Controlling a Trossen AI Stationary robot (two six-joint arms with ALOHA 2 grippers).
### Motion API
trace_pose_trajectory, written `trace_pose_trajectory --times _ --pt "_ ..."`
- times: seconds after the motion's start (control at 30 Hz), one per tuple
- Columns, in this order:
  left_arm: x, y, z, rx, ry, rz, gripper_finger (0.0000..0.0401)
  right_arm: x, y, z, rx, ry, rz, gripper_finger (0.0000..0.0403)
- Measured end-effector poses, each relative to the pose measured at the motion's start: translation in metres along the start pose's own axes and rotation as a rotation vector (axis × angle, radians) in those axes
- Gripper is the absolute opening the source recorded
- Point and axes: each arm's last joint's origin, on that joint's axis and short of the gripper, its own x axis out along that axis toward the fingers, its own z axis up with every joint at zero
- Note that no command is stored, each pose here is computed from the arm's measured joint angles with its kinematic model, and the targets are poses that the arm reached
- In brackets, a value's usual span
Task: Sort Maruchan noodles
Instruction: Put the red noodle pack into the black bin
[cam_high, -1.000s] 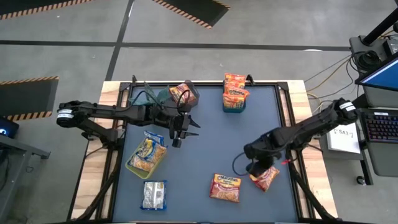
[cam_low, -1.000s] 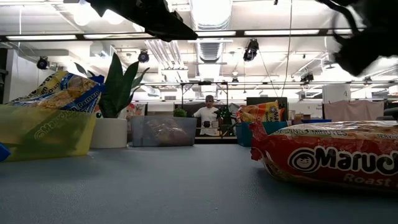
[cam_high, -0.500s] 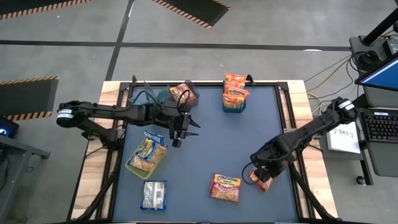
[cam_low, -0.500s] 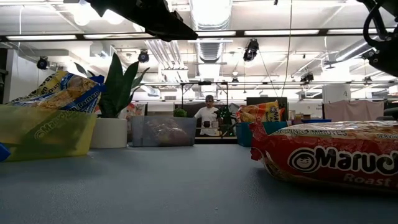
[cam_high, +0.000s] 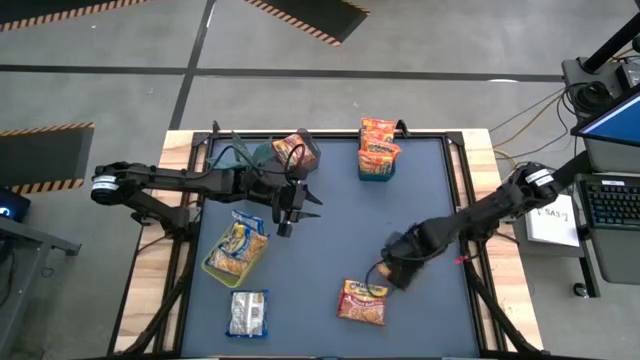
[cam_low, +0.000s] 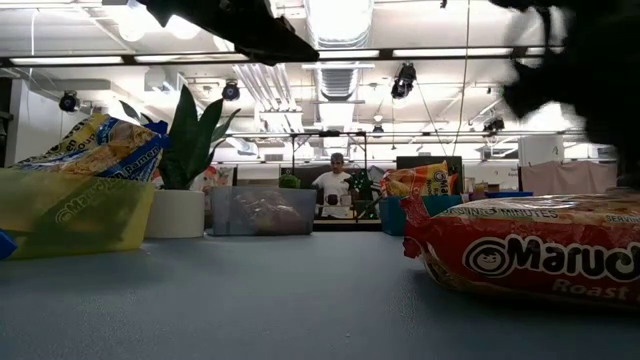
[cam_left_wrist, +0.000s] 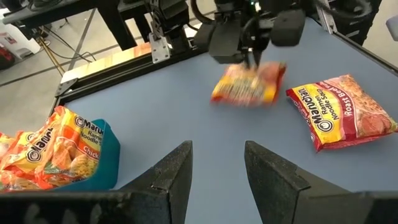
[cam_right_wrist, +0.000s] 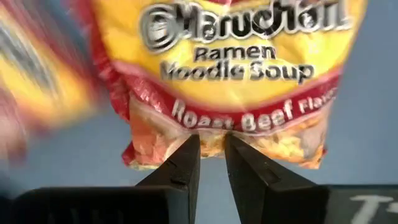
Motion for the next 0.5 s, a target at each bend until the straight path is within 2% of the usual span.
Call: trace_pose_trajectory --times 0.13,0.2,0.37,0.5 --pt "0.000 0.000 0.000 0.000 -0.005 0.002 0.0130 -0.038 0.013 0.021 -0.127 -0.401 -0.065 0.0065" --pt "0.000 0.000 0.000 -0.004 -0.004 0.002 0.0130 -0.060 0.016 0.025 -0.191 -0.548 -0.080 0.0065" --pt "0.000 0.000 0.000 -0.031 -0.004 0.001 0.0130 -0.104 0.012 0.026 -0.284 -0.733 -0.087 0.0065" --pt "0.000 0.000 -0.001 -0.053 -0.001 0.000 0.0130 -0.113 0.001 0.023 -0.357 -0.783 -0.072 0.0065"
